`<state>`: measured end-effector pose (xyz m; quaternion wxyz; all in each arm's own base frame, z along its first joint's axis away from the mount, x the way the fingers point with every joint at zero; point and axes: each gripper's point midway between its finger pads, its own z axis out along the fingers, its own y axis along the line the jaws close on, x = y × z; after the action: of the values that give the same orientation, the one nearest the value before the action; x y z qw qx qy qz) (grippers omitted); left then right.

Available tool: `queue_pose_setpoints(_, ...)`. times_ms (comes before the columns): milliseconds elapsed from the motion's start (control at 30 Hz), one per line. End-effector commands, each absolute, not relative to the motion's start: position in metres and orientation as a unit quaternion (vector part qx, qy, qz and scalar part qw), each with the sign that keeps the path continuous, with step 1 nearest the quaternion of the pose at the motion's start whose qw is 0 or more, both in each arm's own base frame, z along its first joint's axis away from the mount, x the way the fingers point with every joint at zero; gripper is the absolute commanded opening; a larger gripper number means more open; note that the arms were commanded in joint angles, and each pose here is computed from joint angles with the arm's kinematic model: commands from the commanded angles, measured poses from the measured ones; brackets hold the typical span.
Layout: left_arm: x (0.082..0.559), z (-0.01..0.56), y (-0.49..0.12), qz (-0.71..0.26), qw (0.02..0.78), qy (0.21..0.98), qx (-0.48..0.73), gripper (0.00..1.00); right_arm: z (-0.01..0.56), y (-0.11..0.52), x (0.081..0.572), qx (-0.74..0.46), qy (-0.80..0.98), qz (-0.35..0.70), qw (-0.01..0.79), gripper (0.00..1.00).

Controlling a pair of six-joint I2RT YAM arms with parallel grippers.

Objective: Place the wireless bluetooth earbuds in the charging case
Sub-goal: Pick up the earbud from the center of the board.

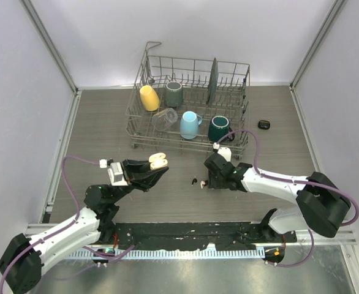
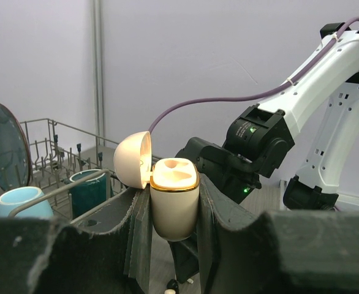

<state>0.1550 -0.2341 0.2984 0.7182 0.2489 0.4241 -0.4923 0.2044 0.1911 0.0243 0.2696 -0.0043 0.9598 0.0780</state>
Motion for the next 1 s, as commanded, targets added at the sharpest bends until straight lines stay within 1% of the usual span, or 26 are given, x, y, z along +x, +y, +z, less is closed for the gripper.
queue_pose_setpoints(0, 0.155, 0.307, -0.229, -0.483, 0.736, 0.407, 0.243, 0.0, 0.039, 0.201, 0.224, -0.014, 0.951, 0.08, 0.3, 0.42)
queue_pose_setpoints(833, 0.157, 0.303, -0.23, -0.481, 0.735, 0.412, 0.243, 0.0, 0.027, 0.191, 0.227, -0.014, 0.955, 0.062, 0.29, 0.32)
queue_pose_setpoints(967, 0.157, 0.303, -0.23, -0.481, 0.734, 0.412, 0.243, 0.0, 0.026, 0.191, 0.224, -0.012, 0.956, 0.067, 0.286, 0.32)
